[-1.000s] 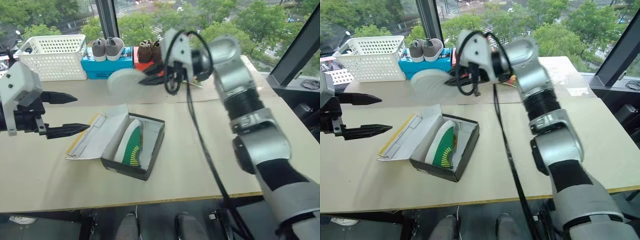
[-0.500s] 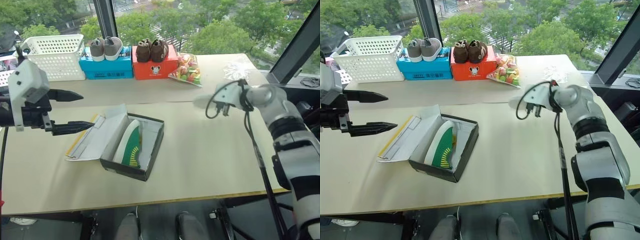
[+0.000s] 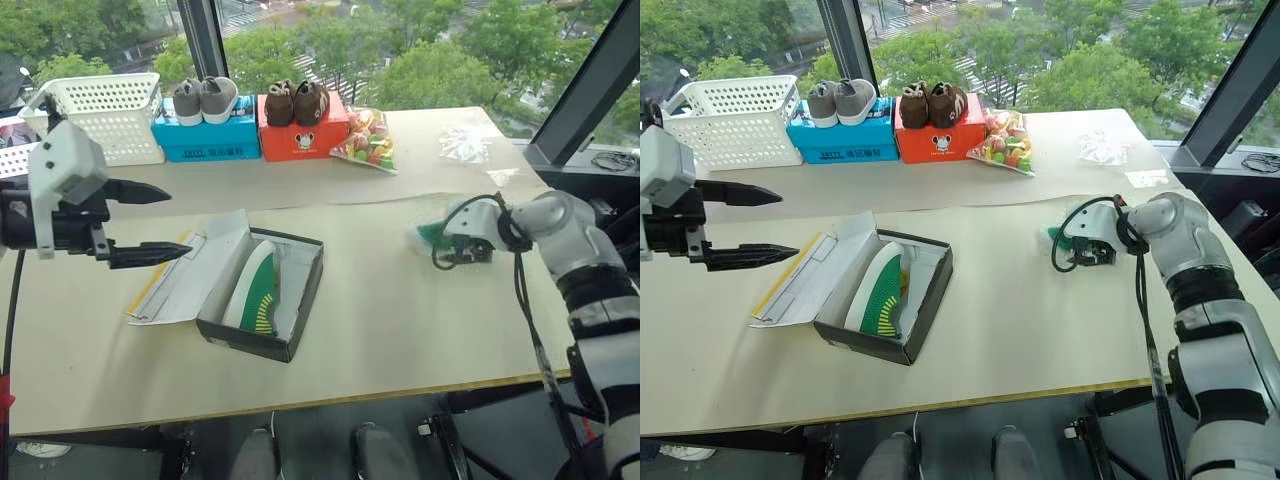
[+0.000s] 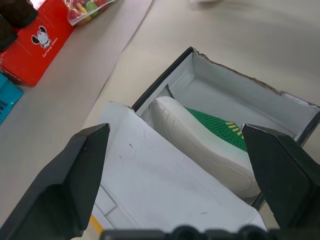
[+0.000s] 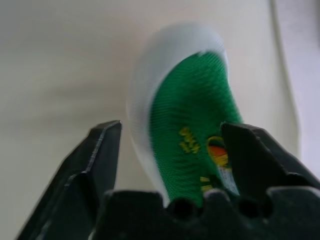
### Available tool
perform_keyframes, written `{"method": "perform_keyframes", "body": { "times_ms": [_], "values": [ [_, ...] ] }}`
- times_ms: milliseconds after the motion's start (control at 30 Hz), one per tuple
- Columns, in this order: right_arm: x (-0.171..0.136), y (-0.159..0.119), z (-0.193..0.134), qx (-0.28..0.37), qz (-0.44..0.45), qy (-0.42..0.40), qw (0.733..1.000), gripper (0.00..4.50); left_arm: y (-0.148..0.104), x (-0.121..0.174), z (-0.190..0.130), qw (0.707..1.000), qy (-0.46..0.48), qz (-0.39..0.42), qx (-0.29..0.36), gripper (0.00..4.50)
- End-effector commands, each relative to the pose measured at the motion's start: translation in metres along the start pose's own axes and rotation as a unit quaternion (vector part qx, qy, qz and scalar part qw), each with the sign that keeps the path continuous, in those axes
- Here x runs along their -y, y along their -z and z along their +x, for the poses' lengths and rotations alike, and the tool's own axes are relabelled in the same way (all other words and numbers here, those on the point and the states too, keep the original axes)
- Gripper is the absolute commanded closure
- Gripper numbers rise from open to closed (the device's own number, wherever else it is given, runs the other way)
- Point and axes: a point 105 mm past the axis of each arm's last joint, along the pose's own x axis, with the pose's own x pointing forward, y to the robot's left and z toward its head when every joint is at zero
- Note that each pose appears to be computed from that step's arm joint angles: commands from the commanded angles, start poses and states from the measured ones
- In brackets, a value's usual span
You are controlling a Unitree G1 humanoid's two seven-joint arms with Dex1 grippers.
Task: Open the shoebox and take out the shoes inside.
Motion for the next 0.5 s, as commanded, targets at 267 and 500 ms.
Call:
{"method": "perform_keyframes", "body": {
  "times_ms": [267,500],
  "values": [
    [0.027,-0.202,-0.036,0.313,-0.135,0.032,0.940,0.07,-0.007,-0.003,-0.009,1.000,-0.018,0.023,-0.003,0.00],
    [-0.037,-0.262,0.009,0.369,-0.302,-0.066,0.876,0.07,0.006,-0.005,-0.021,0.998,-0.042,0.018,-0.041,0.00]
  ]
}}
